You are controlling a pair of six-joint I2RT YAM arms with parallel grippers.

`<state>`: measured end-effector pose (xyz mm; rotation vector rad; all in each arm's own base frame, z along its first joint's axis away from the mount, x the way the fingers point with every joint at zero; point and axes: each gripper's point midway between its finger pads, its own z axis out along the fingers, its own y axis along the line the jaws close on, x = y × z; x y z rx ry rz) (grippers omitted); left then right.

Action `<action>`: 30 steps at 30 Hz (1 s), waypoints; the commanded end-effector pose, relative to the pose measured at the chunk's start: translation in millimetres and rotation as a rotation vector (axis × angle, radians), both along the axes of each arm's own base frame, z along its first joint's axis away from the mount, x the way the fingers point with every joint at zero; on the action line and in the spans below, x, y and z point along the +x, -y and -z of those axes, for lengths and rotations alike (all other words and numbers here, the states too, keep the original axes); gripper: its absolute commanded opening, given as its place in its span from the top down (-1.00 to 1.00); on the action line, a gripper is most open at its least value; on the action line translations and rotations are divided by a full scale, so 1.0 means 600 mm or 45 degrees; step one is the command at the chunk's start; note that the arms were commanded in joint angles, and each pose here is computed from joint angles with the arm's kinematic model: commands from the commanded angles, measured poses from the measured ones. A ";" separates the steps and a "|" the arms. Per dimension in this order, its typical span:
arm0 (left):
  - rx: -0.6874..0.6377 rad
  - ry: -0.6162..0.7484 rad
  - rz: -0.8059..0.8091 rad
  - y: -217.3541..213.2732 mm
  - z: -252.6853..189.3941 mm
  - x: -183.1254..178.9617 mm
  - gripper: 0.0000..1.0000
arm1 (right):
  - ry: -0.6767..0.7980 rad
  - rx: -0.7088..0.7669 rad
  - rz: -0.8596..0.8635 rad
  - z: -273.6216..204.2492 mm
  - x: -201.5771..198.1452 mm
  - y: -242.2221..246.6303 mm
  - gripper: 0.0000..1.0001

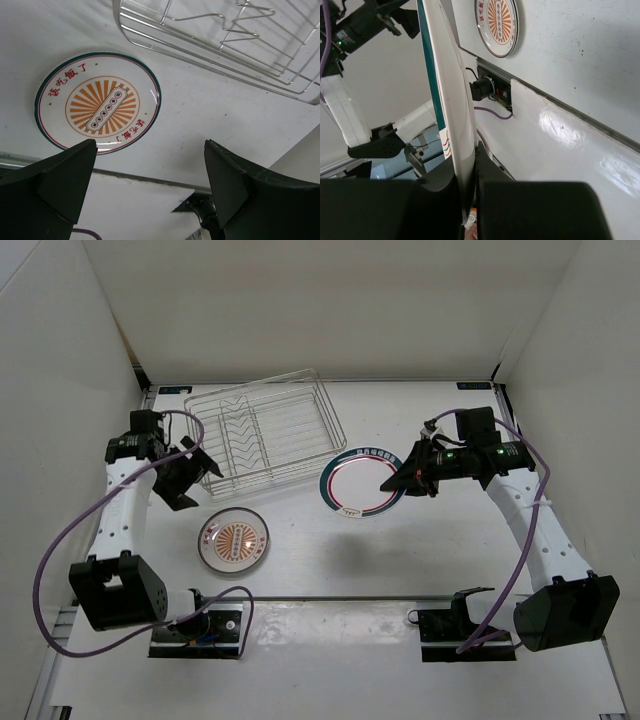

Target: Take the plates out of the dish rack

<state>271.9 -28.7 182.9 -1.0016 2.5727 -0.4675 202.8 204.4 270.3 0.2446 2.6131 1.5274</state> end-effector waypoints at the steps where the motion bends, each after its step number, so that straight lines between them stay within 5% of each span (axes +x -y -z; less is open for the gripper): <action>1: -0.055 -0.158 -0.042 0.009 0.027 -0.019 -1.00 | 0.029 0.051 -0.026 -0.016 -0.005 -0.001 1.00; 24: -0.292 -0.283 -0.530 -0.045 0.069 0.075 -0.98 | 0.057 0.083 -0.062 -0.025 -0.012 -0.004 1.00; 30: -0.407 -0.273 -0.571 -0.047 0.097 0.085 -0.65 | 0.047 0.083 -0.060 -0.023 -0.012 -0.004 1.00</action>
